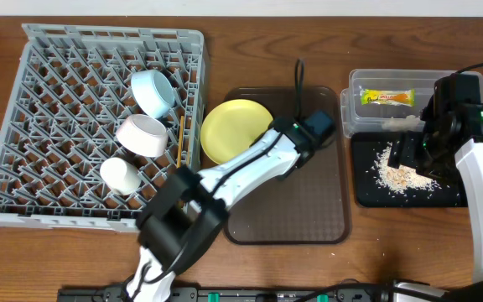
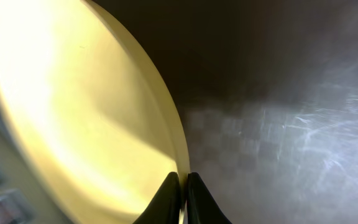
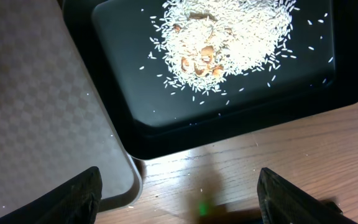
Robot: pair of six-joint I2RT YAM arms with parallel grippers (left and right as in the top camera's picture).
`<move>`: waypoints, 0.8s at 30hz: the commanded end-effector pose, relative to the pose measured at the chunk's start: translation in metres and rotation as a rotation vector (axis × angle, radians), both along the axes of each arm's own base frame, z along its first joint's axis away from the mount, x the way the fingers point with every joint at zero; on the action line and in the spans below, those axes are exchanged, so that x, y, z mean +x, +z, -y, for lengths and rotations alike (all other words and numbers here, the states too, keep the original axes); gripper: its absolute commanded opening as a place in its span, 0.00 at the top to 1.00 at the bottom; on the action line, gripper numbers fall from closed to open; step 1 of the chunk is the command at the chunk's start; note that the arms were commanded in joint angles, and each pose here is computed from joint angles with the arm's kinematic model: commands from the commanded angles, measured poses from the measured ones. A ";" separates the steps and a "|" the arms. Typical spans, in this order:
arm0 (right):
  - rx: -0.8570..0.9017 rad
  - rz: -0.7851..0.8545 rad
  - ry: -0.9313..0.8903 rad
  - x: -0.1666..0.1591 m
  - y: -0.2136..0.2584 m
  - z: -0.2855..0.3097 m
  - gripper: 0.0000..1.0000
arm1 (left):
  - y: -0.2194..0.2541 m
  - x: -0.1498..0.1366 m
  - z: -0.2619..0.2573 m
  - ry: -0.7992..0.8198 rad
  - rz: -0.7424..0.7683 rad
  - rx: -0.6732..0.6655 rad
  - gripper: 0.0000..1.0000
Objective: Sort waste into correct bins and load items into the dishwasher
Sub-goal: 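Reach the left gripper to the yellow plate edge and grasp it, then lift the yellow plate left and stand it upright in the rack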
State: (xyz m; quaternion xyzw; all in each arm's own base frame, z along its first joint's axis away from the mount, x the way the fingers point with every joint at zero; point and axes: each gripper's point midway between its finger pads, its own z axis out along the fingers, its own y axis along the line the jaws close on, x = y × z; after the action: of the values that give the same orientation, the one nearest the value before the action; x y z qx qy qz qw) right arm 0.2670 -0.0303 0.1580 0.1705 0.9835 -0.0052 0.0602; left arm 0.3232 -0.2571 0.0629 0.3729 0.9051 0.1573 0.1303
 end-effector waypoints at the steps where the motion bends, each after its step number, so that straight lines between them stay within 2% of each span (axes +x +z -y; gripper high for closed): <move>1: -0.003 0.021 0.000 0.001 0.005 0.003 0.22 | 0.038 0.008 0.003 -0.020 0.073 -0.050 0.92; 12: -0.003 0.019 0.000 0.000 0.005 0.003 0.22 | 0.097 0.015 0.000 -0.034 0.187 -0.156 0.92; 24: -0.002 0.016 0.000 0.000 0.005 0.003 0.22 | 0.152 0.050 -0.057 0.126 0.318 -0.265 0.92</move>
State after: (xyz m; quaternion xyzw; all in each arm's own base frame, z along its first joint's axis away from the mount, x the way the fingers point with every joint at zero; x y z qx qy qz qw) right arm 0.2662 -0.0302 0.1579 0.1705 0.9836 -0.0053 0.0585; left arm 0.3632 -0.2143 0.1856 0.2899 0.9104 0.1079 0.2749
